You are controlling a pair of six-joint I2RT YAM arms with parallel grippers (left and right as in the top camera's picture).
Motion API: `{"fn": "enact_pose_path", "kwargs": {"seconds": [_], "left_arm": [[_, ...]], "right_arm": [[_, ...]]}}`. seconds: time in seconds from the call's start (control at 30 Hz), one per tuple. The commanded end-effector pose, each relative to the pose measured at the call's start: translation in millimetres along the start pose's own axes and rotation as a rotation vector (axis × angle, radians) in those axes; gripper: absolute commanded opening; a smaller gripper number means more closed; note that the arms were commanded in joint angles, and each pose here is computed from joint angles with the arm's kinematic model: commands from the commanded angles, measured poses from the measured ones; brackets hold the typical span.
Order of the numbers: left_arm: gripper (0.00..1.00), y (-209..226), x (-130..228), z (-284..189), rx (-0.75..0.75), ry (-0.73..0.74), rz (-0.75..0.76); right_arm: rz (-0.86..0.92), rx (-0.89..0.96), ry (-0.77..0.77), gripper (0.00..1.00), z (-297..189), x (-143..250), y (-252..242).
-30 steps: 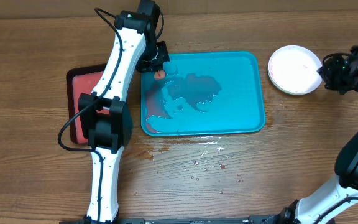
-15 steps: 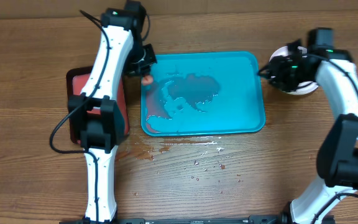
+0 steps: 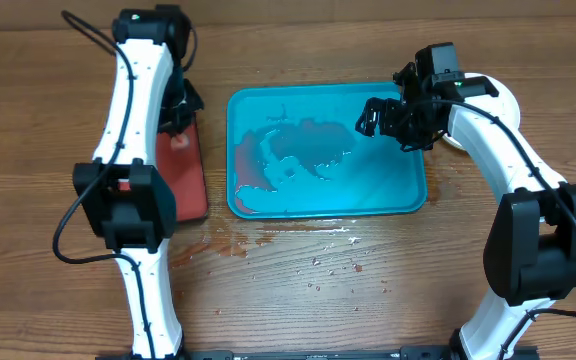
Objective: Clean dirty plates on tray and stack at the side
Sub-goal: 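Drop the sponge into the pink water tray with left gripper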
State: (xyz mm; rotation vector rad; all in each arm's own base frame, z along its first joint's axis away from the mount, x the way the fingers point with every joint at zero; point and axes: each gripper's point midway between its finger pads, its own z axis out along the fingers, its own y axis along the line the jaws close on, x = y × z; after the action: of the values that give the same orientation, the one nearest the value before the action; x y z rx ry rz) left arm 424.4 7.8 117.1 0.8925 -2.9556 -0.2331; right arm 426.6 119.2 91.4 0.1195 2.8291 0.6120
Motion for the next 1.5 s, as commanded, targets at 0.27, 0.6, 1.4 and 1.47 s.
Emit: {"fn": "enact_pose_path", "kwargs": {"seconds": [0.27,0.6,1.4,1.47], "left_arm": [[0.07,20.1,-3.7,52.3,0.046,0.100,0.054],[0.55,27.7,-12.6,63.4,0.044,0.085,0.025],[1.00,16.1,67.9,-124.1,0.320,-0.195,0.192],[1.00,24.6,79.6,-131.7,0.300,-0.223,0.186]], "right_arm": [[-0.015,0.006,-0.043,1.00,-3.4,-12.0,1.6],[-0.015,-0.003,-0.036,1.00,-3.4,-10.6,3.3],[-0.065,0.112,-0.013,1.00,-161.7,89.9,19.6],[-0.094,0.114,-0.012,1.00,-176.0,104.0,20.8]]}}
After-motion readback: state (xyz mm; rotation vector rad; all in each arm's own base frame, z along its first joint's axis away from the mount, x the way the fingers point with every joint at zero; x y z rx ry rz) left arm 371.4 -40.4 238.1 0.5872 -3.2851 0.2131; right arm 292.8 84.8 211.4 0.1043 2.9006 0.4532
